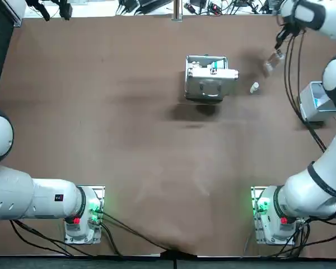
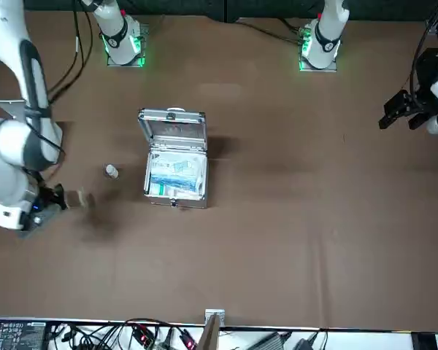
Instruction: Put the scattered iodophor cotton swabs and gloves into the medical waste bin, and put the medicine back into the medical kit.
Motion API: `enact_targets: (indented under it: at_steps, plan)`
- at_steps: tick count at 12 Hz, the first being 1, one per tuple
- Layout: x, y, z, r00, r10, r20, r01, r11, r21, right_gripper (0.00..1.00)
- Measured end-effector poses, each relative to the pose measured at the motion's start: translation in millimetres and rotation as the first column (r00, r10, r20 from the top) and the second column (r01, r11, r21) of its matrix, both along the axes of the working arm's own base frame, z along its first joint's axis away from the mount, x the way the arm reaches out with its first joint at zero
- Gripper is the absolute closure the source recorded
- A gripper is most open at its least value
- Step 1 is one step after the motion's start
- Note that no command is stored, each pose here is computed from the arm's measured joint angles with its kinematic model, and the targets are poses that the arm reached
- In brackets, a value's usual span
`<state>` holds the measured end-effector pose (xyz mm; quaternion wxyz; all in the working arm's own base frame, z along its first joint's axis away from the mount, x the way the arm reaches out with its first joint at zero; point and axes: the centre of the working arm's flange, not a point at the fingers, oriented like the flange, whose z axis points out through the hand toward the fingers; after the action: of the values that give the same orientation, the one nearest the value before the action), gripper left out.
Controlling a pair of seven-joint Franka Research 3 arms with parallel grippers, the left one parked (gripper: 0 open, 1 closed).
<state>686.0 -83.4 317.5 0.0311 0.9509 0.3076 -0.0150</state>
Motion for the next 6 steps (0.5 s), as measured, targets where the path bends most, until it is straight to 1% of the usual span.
enact_targets:
  at_steps: [1, 2, 4, 6]
  plan:
    - [-10.4, -27.5, 38.2, 0.999, -0.026, -0.036, 0.026, 1.0, 0.001, 0.98]
    - [-17.0, -39.3, 54.1, 0.998, -0.037, -0.055, 0.037, 0.999, 0.0, 0.98]
    - [-33.1, -66.0, 78.1, 0.994, -0.055, -0.096, 0.056, 0.998, 0.001, 0.98]
    - [-51.6, -101.9, 90.5, 0.989, -0.065, -0.136, 0.066, 0.998, 0.004, 0.98]
